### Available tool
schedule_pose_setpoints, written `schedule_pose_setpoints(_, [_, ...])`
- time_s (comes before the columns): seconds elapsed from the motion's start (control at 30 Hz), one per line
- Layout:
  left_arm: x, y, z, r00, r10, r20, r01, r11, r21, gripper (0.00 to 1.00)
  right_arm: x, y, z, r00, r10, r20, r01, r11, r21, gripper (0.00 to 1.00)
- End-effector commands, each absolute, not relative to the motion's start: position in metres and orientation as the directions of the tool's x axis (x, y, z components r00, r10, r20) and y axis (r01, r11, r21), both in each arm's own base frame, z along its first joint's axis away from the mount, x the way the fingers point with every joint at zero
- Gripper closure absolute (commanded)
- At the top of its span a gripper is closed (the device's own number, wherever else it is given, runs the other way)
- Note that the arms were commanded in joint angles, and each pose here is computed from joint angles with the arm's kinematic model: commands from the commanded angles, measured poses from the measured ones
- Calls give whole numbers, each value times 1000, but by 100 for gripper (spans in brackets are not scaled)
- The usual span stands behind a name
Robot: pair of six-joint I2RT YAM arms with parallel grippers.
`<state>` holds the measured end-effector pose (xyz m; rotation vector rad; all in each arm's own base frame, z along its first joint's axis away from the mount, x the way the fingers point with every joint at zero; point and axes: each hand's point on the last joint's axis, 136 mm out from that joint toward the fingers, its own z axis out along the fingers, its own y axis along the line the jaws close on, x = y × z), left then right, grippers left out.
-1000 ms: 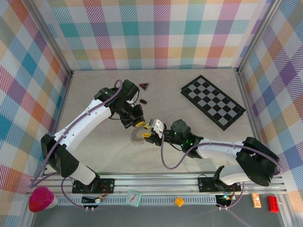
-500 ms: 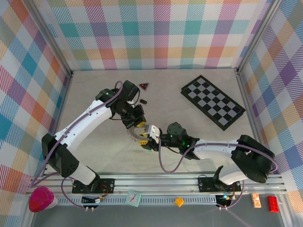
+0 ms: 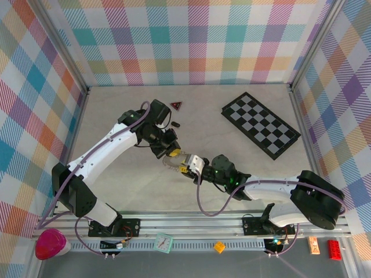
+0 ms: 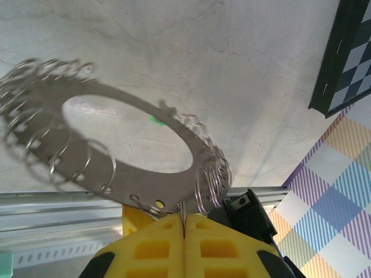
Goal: Put the keys on the keyring
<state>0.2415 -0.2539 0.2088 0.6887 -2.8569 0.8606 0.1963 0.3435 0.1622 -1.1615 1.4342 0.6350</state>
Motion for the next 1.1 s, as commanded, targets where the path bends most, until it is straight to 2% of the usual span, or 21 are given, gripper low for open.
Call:
schedule_pose_setpoints(0.0, [236, -253, 216, -878, -410, 247, -477, 708, -520, 100, 205, 340, 185, 206, -259, -944, -857, 419, -301, 83])
schedule_pose_setpoints(0.43, [229, -255, 218, -862, -415, 291, -507, 690, -517, 100, 223, 339, 206, 294, -240, -925, -780, 499, -377, 88])
schedule_pose_setpoints(0.6, [228, -255, 218, -860, -417, 295, -511, 686, -518, 100, 224, 336, 202, 303, -264, -916, -769, 499, -399, 87])
schedule_pose_setpoints(0.87, [227, -257, 219, -854, -417, 311, -520, 673, -526, 100, 224, 339, 213, 321, -220, -921, -765, 513, -389, 79])
schedule_pose_setpoints(1.07, [227, -258, 218, -847, -421, 323, -531, 662, -529, 100, 224, 343, 220, 332, -191, -924, -769, 512, -382, 80])
